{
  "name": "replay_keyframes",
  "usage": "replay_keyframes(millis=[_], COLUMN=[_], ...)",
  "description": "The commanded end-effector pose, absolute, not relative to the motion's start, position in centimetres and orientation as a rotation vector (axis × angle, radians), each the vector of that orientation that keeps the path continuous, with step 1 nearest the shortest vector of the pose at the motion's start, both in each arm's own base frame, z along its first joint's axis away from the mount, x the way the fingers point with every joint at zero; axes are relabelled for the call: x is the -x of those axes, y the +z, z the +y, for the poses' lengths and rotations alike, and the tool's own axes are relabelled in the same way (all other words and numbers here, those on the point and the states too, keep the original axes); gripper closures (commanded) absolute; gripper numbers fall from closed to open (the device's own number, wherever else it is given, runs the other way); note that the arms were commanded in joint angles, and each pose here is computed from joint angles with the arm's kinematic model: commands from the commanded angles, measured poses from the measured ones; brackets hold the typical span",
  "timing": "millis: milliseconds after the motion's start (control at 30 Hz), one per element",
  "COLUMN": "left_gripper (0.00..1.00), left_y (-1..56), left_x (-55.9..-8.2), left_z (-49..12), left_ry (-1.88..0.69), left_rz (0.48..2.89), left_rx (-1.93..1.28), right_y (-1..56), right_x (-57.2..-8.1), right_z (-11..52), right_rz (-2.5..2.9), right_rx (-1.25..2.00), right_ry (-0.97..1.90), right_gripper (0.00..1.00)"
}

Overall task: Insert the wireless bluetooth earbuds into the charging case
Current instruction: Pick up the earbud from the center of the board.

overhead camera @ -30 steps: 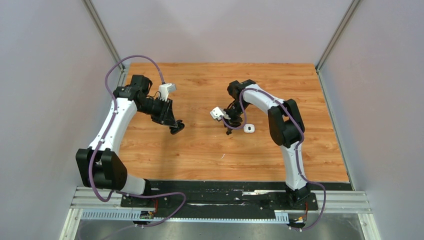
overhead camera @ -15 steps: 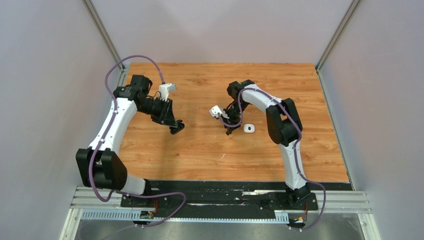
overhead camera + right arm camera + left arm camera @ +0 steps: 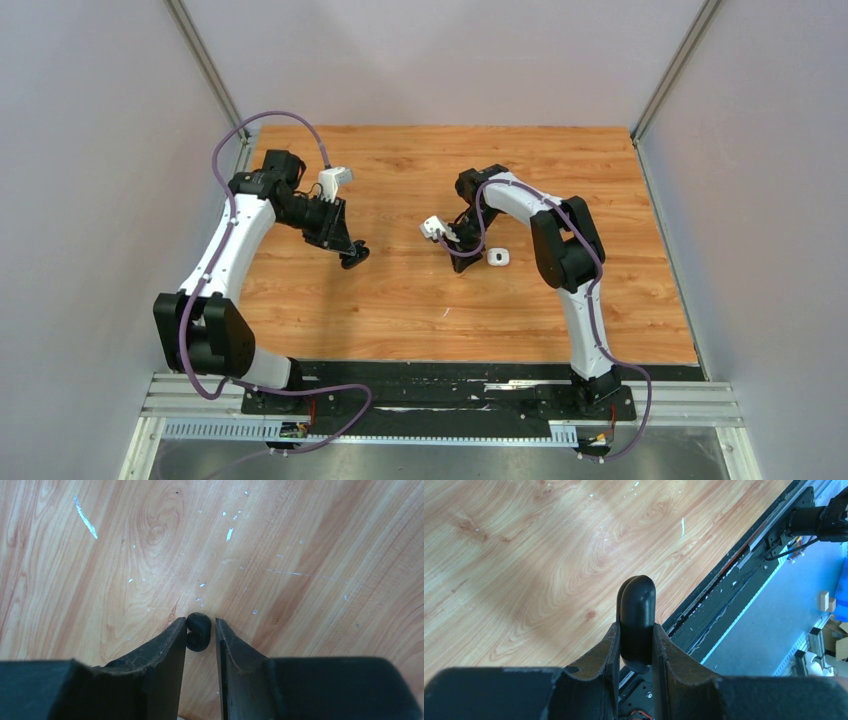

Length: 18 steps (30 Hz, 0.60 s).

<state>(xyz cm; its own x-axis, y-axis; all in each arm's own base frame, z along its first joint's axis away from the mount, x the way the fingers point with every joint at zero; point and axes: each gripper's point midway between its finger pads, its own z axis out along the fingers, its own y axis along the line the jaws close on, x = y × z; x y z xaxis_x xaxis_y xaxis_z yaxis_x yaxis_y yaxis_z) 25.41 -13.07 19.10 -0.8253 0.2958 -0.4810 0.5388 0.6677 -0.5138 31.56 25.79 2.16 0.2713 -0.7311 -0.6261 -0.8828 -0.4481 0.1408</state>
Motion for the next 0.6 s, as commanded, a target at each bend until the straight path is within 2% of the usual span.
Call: replay_keyframes(millis=[0,367,567], left_gripper=[1.00,1.00,1.00], left_y=[19.45,19.39,19.35], left_x=[-25.77,-25.84,-25.92], left_z=[-13.32,-13.37,-13.39], left_ry=[-0.971,-0.975,-0.979], left_rz=[2.499,2.502,2.502], left_rx=[-0.653,-0.653,-0.650], right_y=[3.25,3.65,3.68], right_x=[-32.40,-32.91,-33.13], right_z=[26.81,26.26,26.04], right_rz=[1.449,1.514,1.542], right_rx=[2.278,2.255,2.244], right_ry=[0.904,0.879,0.873], right_gripper=[0.71,0.64,0.64])
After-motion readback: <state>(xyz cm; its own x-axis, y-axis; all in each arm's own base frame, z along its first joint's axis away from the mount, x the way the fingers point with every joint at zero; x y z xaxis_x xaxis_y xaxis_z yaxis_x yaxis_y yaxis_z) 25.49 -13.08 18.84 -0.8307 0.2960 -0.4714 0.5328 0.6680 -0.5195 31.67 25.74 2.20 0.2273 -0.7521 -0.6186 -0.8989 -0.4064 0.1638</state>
